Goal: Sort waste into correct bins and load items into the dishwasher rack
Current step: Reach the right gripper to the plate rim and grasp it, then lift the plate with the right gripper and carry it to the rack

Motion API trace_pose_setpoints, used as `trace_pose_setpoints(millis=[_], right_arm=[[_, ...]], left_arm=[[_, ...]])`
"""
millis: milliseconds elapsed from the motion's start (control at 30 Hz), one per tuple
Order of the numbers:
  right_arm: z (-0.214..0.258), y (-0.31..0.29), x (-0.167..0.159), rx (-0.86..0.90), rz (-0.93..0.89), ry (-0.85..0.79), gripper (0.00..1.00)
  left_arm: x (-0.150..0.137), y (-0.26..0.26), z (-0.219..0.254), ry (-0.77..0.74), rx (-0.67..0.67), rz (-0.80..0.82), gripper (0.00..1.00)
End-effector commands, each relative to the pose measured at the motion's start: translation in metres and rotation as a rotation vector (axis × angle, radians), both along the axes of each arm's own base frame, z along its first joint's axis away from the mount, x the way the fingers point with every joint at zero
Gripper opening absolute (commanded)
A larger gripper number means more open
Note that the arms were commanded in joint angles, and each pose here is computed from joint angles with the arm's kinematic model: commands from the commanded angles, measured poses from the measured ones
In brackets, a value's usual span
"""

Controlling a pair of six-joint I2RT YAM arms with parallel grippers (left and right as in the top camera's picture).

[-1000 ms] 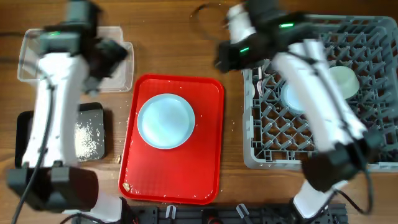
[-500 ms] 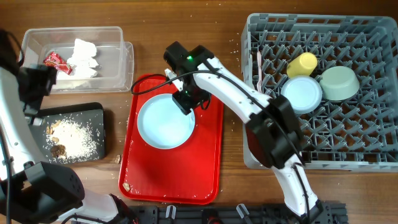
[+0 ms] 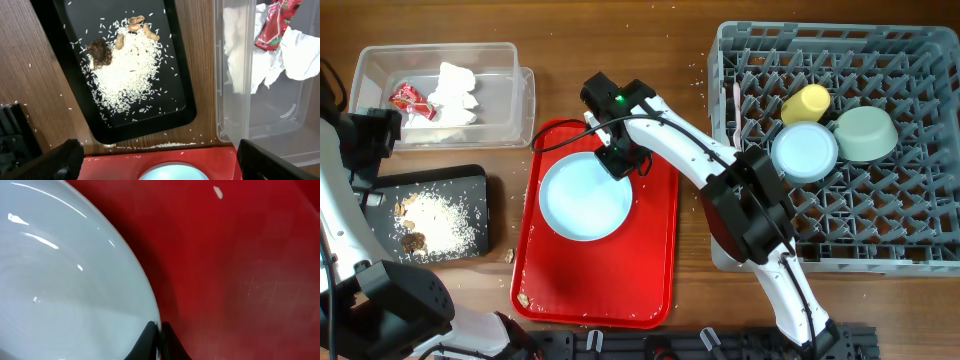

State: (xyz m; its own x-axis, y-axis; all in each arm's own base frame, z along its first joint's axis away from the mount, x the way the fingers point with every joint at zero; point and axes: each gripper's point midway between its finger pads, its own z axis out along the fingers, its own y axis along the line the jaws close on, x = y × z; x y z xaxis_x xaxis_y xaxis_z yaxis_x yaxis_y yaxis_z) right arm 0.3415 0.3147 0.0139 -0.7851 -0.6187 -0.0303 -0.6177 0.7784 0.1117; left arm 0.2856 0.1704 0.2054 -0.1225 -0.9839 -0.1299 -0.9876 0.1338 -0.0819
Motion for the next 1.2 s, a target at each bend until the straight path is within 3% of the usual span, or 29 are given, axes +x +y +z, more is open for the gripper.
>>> trace_pose_setpoints(millis=[0, 67, 133, 267, 333, 367, 533, 633, 767, 867, 1033, 1167], right_arm=[[-0.010, -0.014, 0.006, -0.048, -0.053, 0.008, 0.06], [-0.010, -0.017, 0.004, -0.055, -0.053, 0.018, 0.38], [-0.011, -0.012, 0.000, -0.031, -0.035, 0.035, 0.45], [-0.026, -0.011, -0.004, -0.021, -0.034, 0.039, 0.41], [-0.031, -0.014, -0.007, -0.032, -0.060, 0.052, 0.11], [-0.031, -0.014, -0.007, -0.032, -0.067, 0.053, 0.04], [-0.015, -0.010, 0.003, -0.022, -0.122, 0.026, 0.04], [0.028, -0.030, 0.033, -0.090, -0.221, -0.120, 0.04], [0.117, -0.089, 0.077, -0.166, -0.396, -0.368, 0.04], [0.175, -0.134, 0.091, -0.133, -0.518, -0.466, 0.04], [0.251, -0.250, 0.096, -0.228, -0.823, -0.660, 0.05], [0.274, -0.324, 0.088, -0.414, -1.022, -0.773, 0.04]], left_arm=[[-0.002, 0.003, 0.000, 0.006, 0.005, 0.021, 1.00], [-0.002, 0.003, 0.000, 0.006, 0.005, 0.021, 1.00], [-0.002, 0.003, 0.000, 0.006, 0.005, 0.021, 1.00], [-0.002, 0.003, 0.000, 0.006, 0.005, 0.021, 1.00], [-0.002, 0.003, 0.000, 0.006, 0.005, 0.021, 1.00], [-0.002, 0.003, 0.000, 0.006, 0.005, 0.021, 1.00], [-0.002, 0.003, 0.000, 0.006, 0.005, 0.021, 1.00], [-0.002, 0.002, 0.000, 0.006, 0.005, 0.020, 1.00], [-0.002, 0.002, 0.000, 0.006, 0.005, 0.021, 1.00], [-0.002, 0.003, 0.000, 0.006, 0.005, 0.021, 1.00], [-0.002, 0.003, 0.000, 0.006, 0.005, 0.021, 1.00], [-0.002, 0.003, 0.000, 0.006, 0.005, 0.021, 1.00]])
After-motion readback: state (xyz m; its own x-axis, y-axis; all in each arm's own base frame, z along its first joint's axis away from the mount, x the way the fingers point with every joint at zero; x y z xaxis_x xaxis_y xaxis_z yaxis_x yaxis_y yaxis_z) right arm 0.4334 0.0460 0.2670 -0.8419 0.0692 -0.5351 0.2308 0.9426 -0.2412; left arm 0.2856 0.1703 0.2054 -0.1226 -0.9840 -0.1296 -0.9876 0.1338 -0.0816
